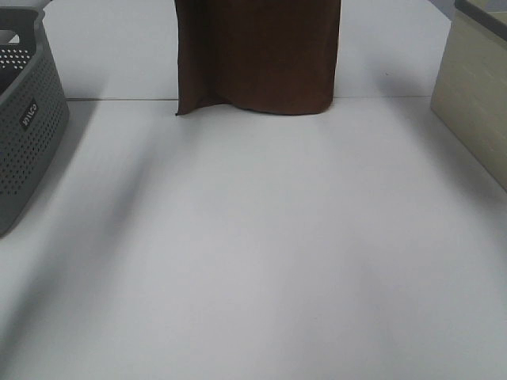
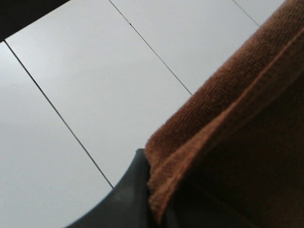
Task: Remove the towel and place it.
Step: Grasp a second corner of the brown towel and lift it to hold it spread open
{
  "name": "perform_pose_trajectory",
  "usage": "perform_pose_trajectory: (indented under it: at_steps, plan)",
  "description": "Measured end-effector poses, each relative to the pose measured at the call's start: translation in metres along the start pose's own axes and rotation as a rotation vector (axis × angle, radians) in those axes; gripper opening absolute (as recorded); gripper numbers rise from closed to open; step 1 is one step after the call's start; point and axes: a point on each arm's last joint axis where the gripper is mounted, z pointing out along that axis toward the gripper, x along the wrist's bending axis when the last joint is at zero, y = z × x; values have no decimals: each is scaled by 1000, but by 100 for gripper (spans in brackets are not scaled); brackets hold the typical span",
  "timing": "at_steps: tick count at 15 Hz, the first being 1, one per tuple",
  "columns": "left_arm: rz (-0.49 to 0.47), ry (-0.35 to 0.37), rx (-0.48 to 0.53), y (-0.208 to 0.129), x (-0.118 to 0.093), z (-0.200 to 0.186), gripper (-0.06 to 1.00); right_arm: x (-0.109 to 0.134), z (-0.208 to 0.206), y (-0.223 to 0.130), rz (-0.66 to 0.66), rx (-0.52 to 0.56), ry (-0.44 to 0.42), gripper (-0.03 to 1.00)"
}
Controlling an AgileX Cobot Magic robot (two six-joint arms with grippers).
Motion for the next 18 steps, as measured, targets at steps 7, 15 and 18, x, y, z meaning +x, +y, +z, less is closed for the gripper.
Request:
perform_pose_trajectory:
  at_steps: [7,15,18]
  plan:
    - [-339,-180,315,-41,-45,-14,0,6,-5,-28,-1,323,67,1]
    - [-606,-237,660,-42,-68,-72,0,12,-17,-50,52,597,122,1]
    - [-566,-169,704,-47,-64,-79,0,14,-18,-52,81,628,143,1]
